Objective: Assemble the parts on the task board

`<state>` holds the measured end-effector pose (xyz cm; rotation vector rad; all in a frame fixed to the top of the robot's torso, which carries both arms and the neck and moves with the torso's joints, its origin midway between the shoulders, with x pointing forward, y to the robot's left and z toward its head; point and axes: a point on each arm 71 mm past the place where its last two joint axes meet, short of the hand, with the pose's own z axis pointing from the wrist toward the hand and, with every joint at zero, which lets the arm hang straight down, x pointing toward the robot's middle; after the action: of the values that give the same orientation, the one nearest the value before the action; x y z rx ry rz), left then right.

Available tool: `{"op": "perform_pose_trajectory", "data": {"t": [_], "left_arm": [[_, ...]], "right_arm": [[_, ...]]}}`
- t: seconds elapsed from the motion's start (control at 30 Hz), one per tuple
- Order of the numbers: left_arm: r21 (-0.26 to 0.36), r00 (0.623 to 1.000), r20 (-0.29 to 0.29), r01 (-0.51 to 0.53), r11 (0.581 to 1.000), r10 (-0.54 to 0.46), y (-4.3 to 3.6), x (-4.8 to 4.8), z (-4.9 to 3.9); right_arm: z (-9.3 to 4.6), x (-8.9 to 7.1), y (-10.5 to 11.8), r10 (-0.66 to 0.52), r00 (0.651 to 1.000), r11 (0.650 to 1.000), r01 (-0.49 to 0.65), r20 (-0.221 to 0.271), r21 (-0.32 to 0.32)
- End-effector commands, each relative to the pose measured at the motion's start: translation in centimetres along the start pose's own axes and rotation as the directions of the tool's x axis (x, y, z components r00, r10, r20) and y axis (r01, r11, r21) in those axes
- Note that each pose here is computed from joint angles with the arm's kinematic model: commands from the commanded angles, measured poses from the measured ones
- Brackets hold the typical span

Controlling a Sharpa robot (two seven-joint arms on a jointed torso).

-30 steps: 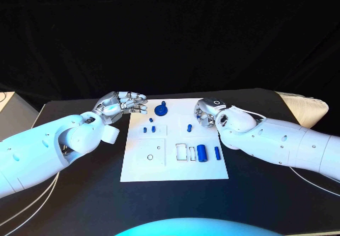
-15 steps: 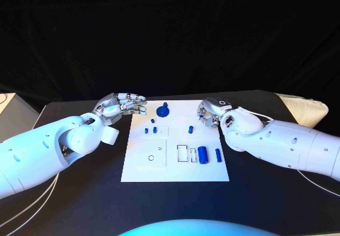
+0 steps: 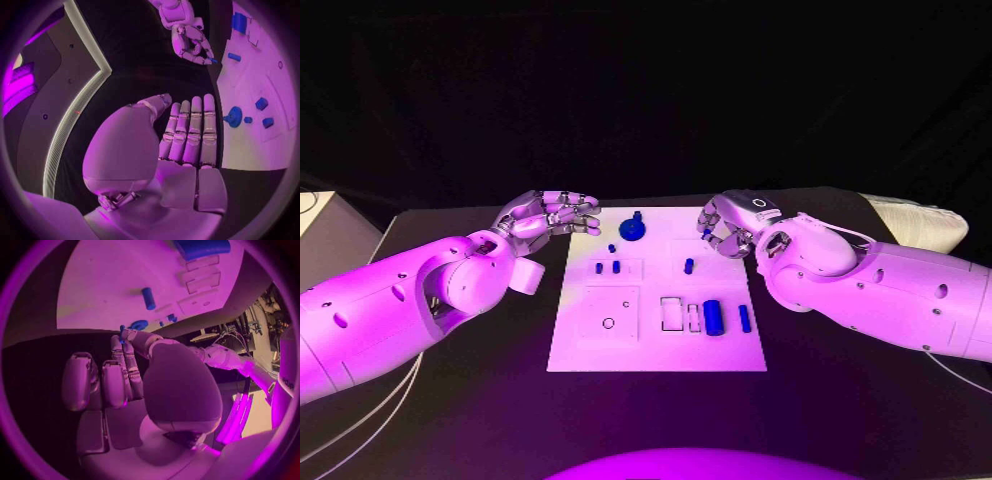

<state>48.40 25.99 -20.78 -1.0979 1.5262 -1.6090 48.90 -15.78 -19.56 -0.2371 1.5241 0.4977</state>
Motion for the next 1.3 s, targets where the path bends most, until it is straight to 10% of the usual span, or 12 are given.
{"op": "perform_pose_trajectory", "data": {"t": [0.03, 0.83, 1.3], "left_arm": [[0.012, 1.000, 0.002, 0.001, 1.000, -0.001, -0.07, 0.26, 0.11], [0.099, 0.992, 0.125, 0.004, 0.995, -0.017, -0.45, 1.41, 0.44], [0.112, 0.991, 0.130, 0.014, 0.994, -0.028, -0.55, 1.68, 0.44]], "right_arm": [[-0.4, 0.0, 1.4, 0.037, 0.999, 0.999, -0.037, 0.002, -0.035], [-0.5, 6.8, 10.9, 0.131, 0.985, 0.964, -0.153, -0.116, -0.218], [0.1, 8.0, 12.3, 0.113, 0.984, 0.965, -0.141, -0.135, -0.223]]}}
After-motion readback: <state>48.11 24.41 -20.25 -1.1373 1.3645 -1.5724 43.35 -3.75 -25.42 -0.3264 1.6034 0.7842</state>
